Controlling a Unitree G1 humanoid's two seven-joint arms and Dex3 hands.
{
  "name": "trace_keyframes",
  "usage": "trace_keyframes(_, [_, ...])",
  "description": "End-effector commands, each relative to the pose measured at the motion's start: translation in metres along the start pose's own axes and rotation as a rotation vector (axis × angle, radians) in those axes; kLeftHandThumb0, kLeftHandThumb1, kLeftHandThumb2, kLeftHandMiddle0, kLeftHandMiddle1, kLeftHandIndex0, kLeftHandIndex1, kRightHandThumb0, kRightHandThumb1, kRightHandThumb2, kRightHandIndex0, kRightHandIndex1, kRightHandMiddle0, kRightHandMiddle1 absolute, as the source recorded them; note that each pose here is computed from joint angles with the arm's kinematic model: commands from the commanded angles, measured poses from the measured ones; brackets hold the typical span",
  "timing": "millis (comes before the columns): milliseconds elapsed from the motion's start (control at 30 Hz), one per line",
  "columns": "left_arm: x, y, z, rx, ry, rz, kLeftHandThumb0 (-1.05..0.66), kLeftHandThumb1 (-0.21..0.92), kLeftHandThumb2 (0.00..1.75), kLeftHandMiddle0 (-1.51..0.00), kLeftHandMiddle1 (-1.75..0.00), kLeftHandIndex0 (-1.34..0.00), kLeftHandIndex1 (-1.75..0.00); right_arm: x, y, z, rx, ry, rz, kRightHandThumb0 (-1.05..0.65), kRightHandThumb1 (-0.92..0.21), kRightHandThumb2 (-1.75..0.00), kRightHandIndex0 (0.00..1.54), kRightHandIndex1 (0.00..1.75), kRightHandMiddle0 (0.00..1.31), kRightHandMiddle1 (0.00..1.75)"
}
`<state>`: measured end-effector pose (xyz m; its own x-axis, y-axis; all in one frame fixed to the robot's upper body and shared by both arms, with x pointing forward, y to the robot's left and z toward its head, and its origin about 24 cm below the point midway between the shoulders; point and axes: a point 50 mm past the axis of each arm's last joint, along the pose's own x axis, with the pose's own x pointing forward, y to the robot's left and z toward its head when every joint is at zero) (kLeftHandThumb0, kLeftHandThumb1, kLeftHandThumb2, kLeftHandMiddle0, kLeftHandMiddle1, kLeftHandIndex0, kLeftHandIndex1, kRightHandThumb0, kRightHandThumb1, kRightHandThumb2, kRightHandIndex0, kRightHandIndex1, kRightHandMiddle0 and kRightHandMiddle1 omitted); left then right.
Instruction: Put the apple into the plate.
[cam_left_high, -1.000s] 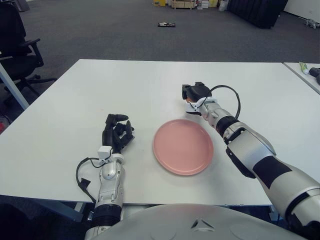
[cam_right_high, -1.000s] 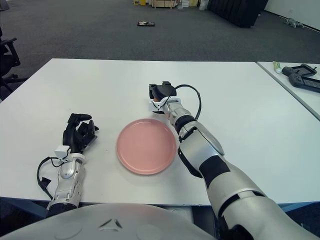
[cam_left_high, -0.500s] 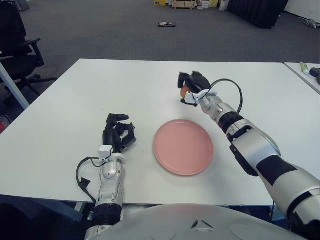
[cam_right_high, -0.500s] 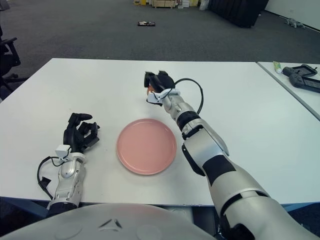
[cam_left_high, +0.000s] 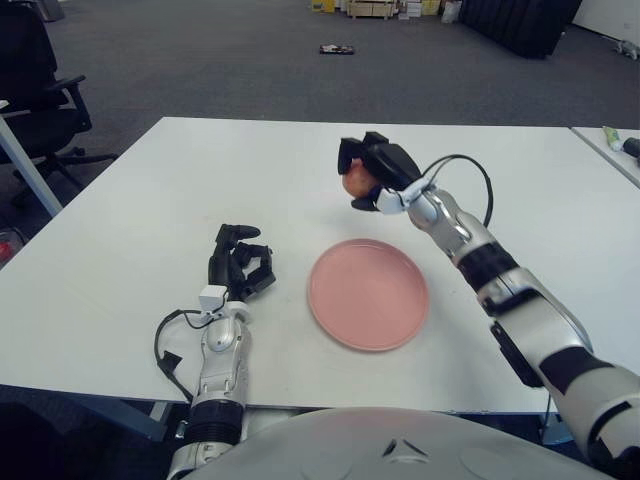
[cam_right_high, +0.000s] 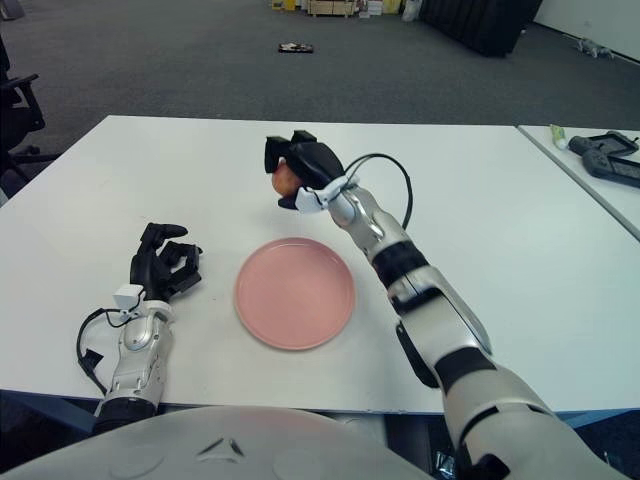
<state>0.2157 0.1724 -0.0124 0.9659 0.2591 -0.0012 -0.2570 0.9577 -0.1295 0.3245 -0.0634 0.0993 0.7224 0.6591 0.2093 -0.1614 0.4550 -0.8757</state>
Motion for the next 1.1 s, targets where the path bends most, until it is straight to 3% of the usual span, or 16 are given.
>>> trace_keyframes(0, [0.001, -0.002, -0.005, -0.005, 0.027, -0.014, 0.0, 0.44, 1.1, -0.6, -1.49, -0.37, -1.75, -0.007, -0.009, 0.007, -0.012, -0.013, 0.008, 0.0, -0.05, -1.59, 0.86, 1.63, 0.58, 1.75])
trace_keyframes(367, [0.003, -0.003, -0.006, 0.0, 0.022, -0.022, -0.01, 0.43, 1.12, -0.6, -1.51, -0.38, -1.75, -0.025, 0.007, 0.015, 0.028, 0.001, 0.163, 0.0, -0.02, -1.64, 0.86, 1.67, 0.61, 1.75])
trace_keyframes(633, [0.003, -0.004, -0.007, -0.011, 0.02, -0.02, 0.0, 0.42, 1.11, -0.62, -1.47, -0.4, -1.75, -0.04, 0.05, -0.001, 0.076, 0.104, 0.288, 0.0, -0.01, -1.66, 0.87, 1.68, 0.61, 1.75])
trace_keyframes(1067, [0.002, -0.003, -0.007, -0.009, 0.026, -0.018, 0.0, 0.42, 1.11, -0.62, -1.46, -0.41, -1.75, -0.064, 0.081, 0.001, 0.174, 0.194, 0.382, 0.0, -0.01, -1.65, 0.86, 1.68, 0.6, 1.75])
